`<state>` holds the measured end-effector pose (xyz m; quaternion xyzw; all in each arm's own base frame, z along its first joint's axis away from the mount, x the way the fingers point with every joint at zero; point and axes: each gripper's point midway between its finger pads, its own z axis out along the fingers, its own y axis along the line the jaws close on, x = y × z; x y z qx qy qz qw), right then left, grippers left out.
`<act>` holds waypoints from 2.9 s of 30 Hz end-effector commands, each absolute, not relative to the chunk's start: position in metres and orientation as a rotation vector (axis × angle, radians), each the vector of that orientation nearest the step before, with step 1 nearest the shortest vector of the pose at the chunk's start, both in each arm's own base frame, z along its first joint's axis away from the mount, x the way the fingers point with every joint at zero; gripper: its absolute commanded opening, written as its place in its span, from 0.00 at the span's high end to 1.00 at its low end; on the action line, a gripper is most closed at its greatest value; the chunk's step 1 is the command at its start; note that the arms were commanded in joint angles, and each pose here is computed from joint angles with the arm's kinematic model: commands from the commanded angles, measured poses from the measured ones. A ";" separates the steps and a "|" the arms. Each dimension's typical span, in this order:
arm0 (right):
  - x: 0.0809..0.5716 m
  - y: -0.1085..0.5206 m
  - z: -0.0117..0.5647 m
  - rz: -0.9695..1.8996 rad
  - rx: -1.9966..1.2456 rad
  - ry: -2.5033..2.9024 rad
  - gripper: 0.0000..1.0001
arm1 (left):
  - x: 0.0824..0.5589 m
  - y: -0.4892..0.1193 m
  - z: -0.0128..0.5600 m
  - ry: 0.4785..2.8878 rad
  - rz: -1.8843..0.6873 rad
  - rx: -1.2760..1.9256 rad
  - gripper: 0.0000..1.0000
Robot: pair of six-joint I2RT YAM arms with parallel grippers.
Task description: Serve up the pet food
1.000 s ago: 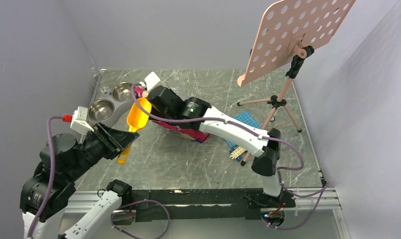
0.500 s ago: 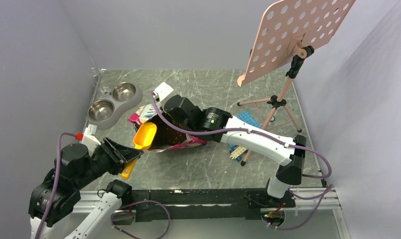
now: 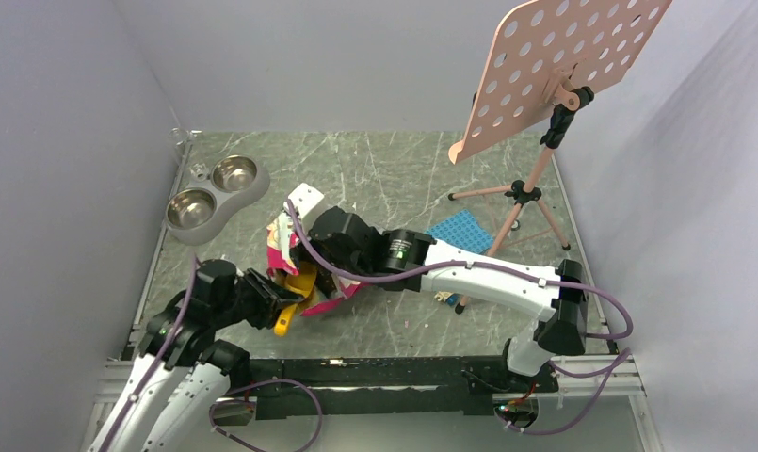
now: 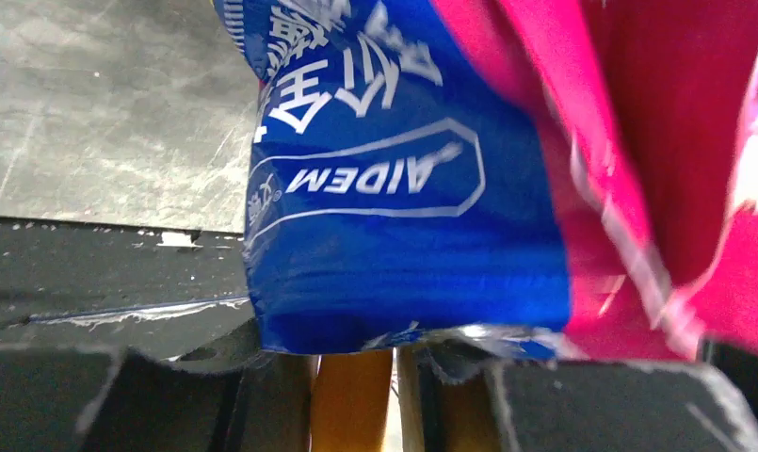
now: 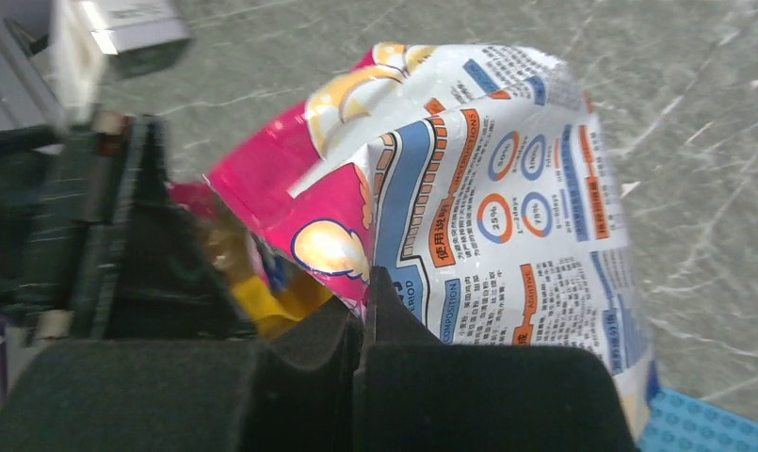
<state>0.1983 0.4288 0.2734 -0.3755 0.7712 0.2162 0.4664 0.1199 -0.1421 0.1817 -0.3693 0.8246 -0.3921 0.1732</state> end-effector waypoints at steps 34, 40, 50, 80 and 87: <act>0.277 0.342 0.261 0.442 -0.541 2.004 1.00 | 0.214 -0.167 0.227 1.998 -1.478 -0.292 1.00; 0.277 0.335 0.271 0.428 -0.530 1.980 1.00 | 0.190 -0.166 0.224 1.983 -1.531 -0.375 1.00; 0.280 0.331 0.293 0.412 -0.531 1.945 1.00 | 0.173 -0.156 0.233 1.920 -1.531 -0.592 1.00; 0.305 0.314 0.299 0.289 -0.386 1.998 1.00 | 0.141 -0.160 0.266 1.781 -1.711 -0.585 1.00; 0.313 0.303 0.293 0.253 -0.324 2.034 1.00 | 0.135 -0.160 0.278 1.739 -1.762 -0.577 1.00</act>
